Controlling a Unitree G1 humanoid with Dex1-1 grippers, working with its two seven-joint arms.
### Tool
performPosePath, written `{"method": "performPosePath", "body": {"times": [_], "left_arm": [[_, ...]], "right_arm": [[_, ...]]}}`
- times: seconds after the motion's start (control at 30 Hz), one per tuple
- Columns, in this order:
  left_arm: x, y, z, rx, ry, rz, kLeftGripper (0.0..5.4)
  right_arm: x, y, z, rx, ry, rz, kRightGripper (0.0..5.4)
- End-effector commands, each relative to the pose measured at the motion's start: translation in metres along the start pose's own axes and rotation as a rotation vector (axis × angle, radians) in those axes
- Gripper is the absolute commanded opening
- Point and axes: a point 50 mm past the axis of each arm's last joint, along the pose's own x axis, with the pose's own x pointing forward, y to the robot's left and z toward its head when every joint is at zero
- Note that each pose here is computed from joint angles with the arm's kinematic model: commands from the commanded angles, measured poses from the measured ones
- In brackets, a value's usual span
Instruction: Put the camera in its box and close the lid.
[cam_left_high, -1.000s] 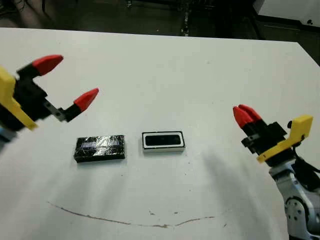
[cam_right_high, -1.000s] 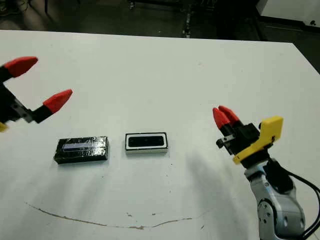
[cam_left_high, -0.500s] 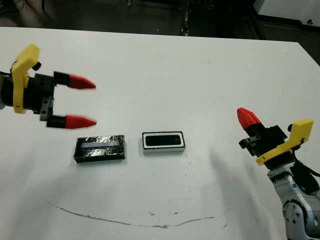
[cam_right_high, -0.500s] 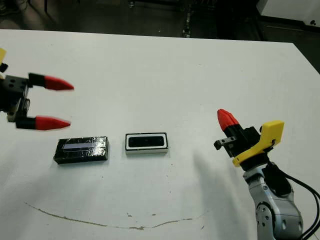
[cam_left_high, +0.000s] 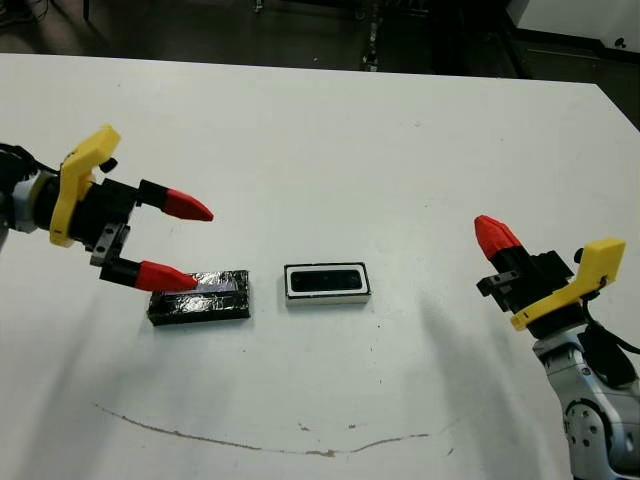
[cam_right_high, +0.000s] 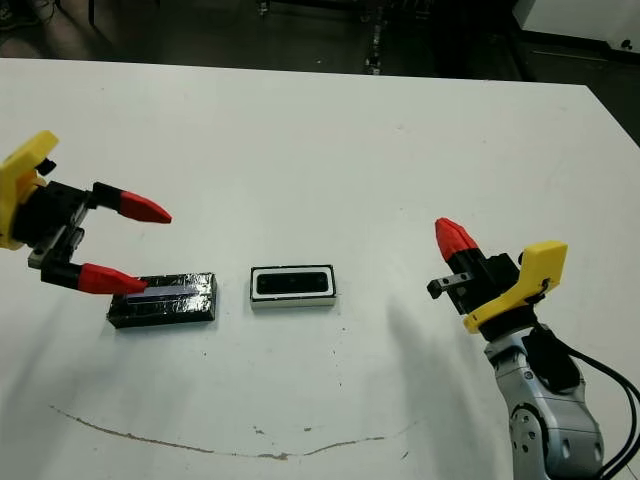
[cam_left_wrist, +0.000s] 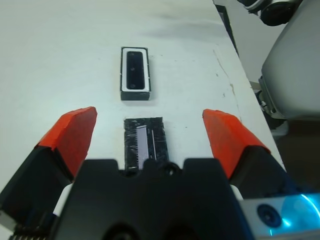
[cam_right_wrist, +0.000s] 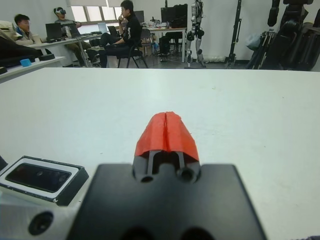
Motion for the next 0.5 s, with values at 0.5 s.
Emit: {"method": "performPosePath", "body": {"times": [0.5], "left_arm": [[0.014, -0.011, -0.02, -0.077, 0.026, -0.029, 5.4]], "right_arm": [[0.001, -0.003, 0.001, -0.014, 0.01, -0.021, 0.01]]}}
